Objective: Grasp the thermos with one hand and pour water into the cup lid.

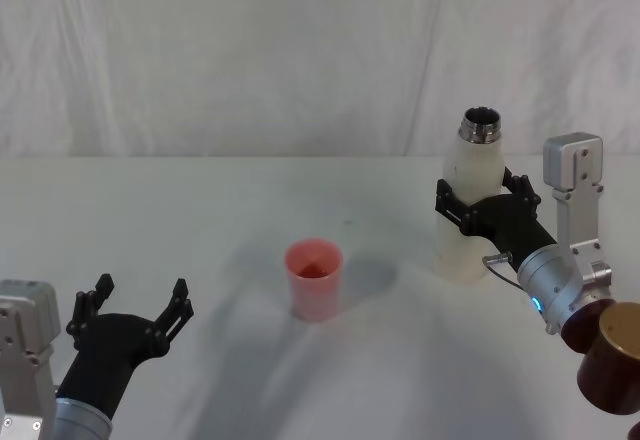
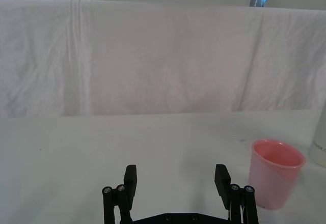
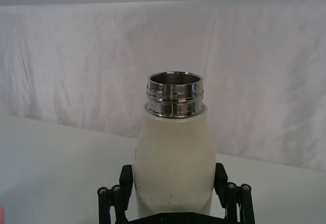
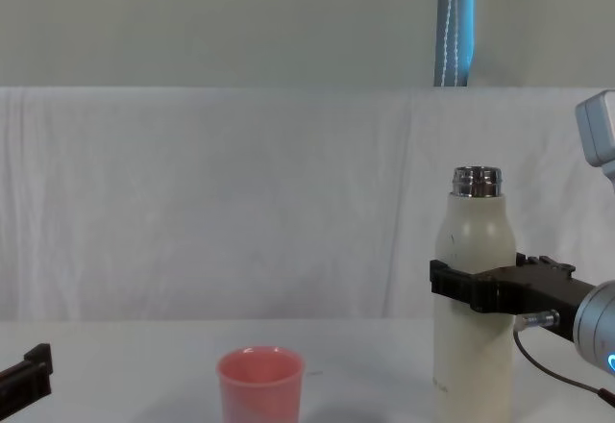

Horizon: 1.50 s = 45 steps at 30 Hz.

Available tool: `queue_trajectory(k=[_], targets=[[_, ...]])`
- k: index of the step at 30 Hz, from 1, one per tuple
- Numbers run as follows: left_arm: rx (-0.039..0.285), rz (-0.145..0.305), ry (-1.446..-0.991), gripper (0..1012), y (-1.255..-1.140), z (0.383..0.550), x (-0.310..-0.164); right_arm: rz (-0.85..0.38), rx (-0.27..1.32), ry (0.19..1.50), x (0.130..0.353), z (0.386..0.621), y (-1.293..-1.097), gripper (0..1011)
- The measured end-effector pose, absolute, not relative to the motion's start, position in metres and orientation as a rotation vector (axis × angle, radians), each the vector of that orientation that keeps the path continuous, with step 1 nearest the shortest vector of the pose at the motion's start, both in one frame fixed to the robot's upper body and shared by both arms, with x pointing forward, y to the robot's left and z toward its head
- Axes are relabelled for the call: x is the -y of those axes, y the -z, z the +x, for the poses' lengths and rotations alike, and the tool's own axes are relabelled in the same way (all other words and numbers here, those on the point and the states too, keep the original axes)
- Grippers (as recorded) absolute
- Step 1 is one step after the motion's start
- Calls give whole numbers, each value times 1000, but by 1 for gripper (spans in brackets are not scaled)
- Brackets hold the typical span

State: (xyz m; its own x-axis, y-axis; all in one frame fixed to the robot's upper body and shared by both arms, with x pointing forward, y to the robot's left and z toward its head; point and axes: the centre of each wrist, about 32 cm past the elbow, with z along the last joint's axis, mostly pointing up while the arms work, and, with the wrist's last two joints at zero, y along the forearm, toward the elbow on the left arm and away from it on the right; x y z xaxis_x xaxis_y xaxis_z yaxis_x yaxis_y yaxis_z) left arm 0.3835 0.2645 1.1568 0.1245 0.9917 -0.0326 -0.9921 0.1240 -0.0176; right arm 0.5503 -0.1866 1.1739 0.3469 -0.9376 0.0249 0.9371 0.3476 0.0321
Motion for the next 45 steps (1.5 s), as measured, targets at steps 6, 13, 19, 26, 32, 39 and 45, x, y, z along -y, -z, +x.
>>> queue_trajectory(k=[6, 13, 19, 26, 32, 39, 45], targets=[[-14, -38, -1446, 1001, -1157, 384, -265, 13, 41, 1216, 187, 550, -1174, 1001], [-14, -38, -1446, 1001, -1157, 384, -265, 10, 38, 1220, 187, 547, -1171, 1001], [-14, -38, -1446, 1001, -1157, 384, -265, 9, 36, 1228, 188, 545, -1170, 1001], [-14, -38, -1446, 1001, -1157, 384, -265, 3, 32, 1230, 190, 543, -1168, 1001], [-14, -38, -1446, 1001, -1157, 384, -265, 2, 36, 1217, 190, 541, -1170, 1001], [-14, -38, -1446, 1001, -1157, 384, -265, 8, 36, 1207, 192, 538, -1172, 1001], [-14, -38, -1446, 1001, -1157, 384, -265, 6, 30, 1209, 194, 534, -1172, 1001]])
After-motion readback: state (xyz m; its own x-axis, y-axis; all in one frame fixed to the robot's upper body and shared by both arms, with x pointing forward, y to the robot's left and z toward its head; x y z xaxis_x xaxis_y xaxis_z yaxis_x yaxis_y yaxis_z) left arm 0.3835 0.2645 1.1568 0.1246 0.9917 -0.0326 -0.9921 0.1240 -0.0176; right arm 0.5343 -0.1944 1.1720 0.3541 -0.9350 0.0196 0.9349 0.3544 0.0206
